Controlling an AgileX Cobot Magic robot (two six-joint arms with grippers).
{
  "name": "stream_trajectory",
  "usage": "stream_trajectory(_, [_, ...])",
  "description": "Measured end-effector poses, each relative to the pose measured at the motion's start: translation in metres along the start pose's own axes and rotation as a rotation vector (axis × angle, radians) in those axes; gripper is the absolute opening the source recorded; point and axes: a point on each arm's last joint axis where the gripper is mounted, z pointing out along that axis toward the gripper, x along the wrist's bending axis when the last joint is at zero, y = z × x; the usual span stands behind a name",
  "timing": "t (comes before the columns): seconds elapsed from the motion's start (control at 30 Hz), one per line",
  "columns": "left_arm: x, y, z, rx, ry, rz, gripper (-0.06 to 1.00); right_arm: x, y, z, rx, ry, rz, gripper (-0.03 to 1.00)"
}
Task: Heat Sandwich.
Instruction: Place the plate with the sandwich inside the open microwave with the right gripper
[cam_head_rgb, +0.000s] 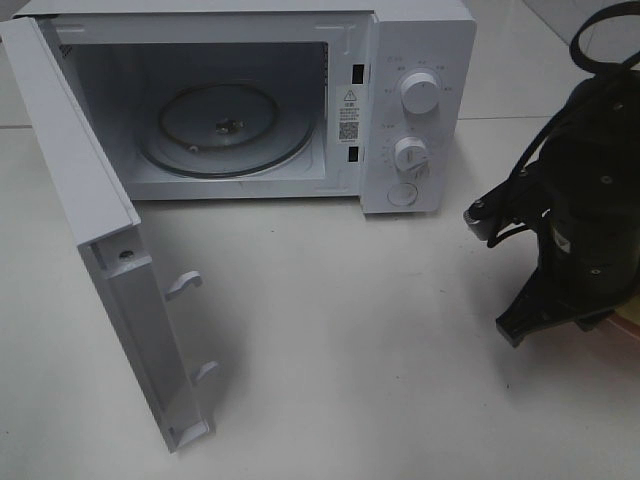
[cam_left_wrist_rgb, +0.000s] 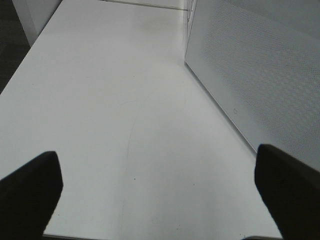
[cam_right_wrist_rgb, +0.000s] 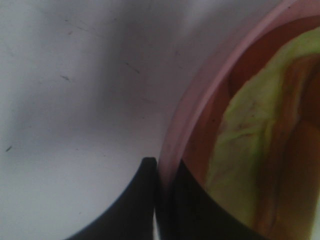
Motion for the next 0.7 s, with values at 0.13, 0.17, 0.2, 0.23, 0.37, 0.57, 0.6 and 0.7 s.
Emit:
stream_trajectory(0.13, [0.0,0.0,0.0,0.0,0.0,0.0,0.97,0.012,0.0,-0.006,-0.018,-0.003,-0.048,0.01])
stream_trajectory(0.17, [0.0,0.0,0.0,0.0,0.0,0.0,0.97,0.019,0.0,-0.009,-0.031,-0.002,-0.075,0.01])
stream_trajectory(0.2, [0.0,0.0,0.0,0.0,0.0,0.0,0.97,0.022,0.0,-0.01,-0.035,-0.002,-0.089,0.02])
stream_trajectory(0.23, [0.0,0.0,0.0,0.0,0.0,0.0,0.97,0.022,0.0,-0.01,-0.035,-0.002,-0.089,0.02])
stream_trajectory(0.37, [0.0,0.0,0.0,0.0,0.0,0.0,0.97,0.034,-0.002,-0.016,-0.046,0.01,-0.133,0.02])
stream_trajectory(0.57, [0.0,0.0,0.0,0.0,0.0,0.0,0.97,0.051,-0.006,-0.024,-0.061,0.003,-0.21,0.02])
stream_trajectory(0.6, [0.0,0.0,0.0,0.0,0.0,0.0,0.97,0.055,-0.008,-0.026,-0.063,-0.002,-0.231,0.02])
stream_trajectory(0.7, [0.0,0.0,0.0,0.0,0.0,0.0,0.97,0.059,-0.01,-0.028,-0.066,-0.007,-0.25,0.02])
